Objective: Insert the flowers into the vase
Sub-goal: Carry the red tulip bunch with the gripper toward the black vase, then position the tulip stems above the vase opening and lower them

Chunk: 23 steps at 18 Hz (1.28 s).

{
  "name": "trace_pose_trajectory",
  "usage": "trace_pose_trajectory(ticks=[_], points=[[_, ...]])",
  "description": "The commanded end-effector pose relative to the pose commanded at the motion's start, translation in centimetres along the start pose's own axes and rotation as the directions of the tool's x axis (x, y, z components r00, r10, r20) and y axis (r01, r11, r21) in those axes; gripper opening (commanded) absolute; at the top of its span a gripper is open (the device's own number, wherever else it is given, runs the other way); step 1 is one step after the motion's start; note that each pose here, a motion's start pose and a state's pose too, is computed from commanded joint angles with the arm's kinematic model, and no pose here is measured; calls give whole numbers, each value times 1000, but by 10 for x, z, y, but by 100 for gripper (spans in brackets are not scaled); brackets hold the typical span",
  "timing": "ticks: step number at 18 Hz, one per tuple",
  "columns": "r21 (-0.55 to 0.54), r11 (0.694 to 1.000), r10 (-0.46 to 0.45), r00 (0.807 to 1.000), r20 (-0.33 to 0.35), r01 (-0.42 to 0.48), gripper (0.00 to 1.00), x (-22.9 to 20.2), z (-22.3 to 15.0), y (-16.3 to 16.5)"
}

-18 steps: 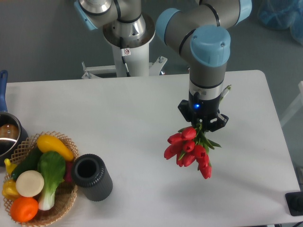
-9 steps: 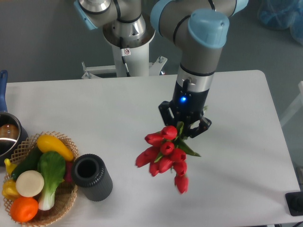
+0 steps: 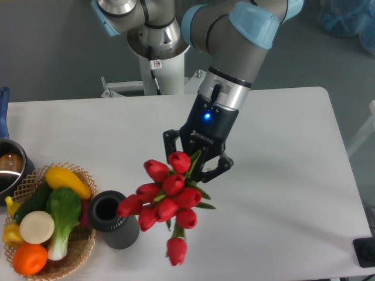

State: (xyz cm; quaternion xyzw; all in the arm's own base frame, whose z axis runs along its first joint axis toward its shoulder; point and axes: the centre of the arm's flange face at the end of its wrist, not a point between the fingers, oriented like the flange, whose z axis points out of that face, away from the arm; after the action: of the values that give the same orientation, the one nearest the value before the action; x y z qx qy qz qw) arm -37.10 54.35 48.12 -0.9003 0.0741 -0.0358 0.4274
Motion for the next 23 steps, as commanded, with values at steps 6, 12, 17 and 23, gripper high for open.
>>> trace_pose_trajectory(ticks=[6, 12, 17, 23], points=[[128, 991, -9, 992, -126, 25, 0, 20, 6, -15], [286, 956, 17, 964, -265, 62, 0, 31, -3, -28], [324, 944, 42, 957, -286, 56, 0, 25, 1, -36], [338, 939, 52, 942, -332, 67, 0, 16, 29, -46]])
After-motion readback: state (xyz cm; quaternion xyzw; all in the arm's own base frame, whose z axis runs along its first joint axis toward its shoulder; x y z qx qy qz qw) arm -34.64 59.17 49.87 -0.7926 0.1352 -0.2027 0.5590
